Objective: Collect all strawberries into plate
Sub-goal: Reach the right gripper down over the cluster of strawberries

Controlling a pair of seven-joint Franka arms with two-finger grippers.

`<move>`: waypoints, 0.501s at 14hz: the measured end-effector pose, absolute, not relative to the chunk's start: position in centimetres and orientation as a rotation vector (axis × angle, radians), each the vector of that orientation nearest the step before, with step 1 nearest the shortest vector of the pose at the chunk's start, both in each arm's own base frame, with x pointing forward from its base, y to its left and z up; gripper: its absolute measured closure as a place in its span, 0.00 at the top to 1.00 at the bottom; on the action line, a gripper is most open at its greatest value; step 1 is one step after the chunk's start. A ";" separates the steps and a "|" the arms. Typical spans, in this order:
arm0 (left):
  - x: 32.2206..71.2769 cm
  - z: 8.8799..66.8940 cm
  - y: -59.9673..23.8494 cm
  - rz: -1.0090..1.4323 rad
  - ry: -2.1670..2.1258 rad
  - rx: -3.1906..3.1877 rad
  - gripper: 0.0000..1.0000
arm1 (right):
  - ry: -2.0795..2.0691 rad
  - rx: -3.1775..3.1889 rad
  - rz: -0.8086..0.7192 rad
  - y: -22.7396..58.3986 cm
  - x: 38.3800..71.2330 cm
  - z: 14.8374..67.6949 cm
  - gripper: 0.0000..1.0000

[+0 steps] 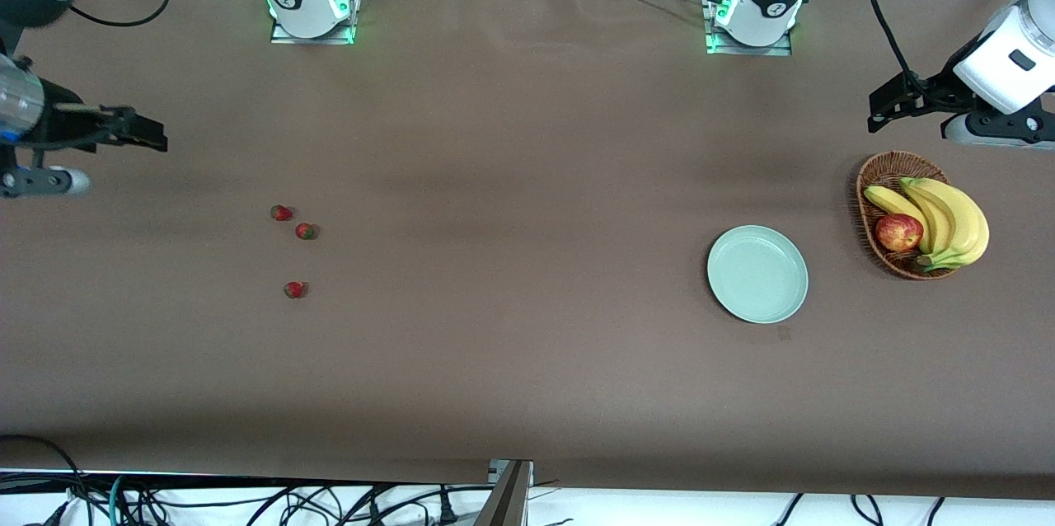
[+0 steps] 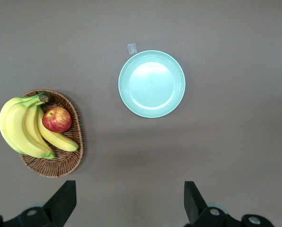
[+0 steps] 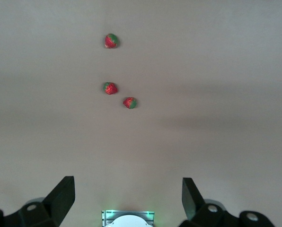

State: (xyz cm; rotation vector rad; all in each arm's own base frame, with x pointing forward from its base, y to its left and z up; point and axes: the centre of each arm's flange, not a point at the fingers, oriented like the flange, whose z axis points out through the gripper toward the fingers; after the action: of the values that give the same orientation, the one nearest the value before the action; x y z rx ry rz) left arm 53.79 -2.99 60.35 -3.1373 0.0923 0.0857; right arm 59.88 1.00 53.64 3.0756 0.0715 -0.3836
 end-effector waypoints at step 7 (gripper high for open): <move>53.8 60.3 -2.6 0.089 0.082 -3.138 1.00 | 0.155 3.047 -0.490 4.2 64.7 40.2 1.00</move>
State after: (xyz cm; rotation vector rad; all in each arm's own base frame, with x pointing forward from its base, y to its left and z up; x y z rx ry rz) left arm 53.81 -2.65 60.30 -3.1376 0.0824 0.0894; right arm 64.67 4.19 40.19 3.0469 0.1548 -0.4903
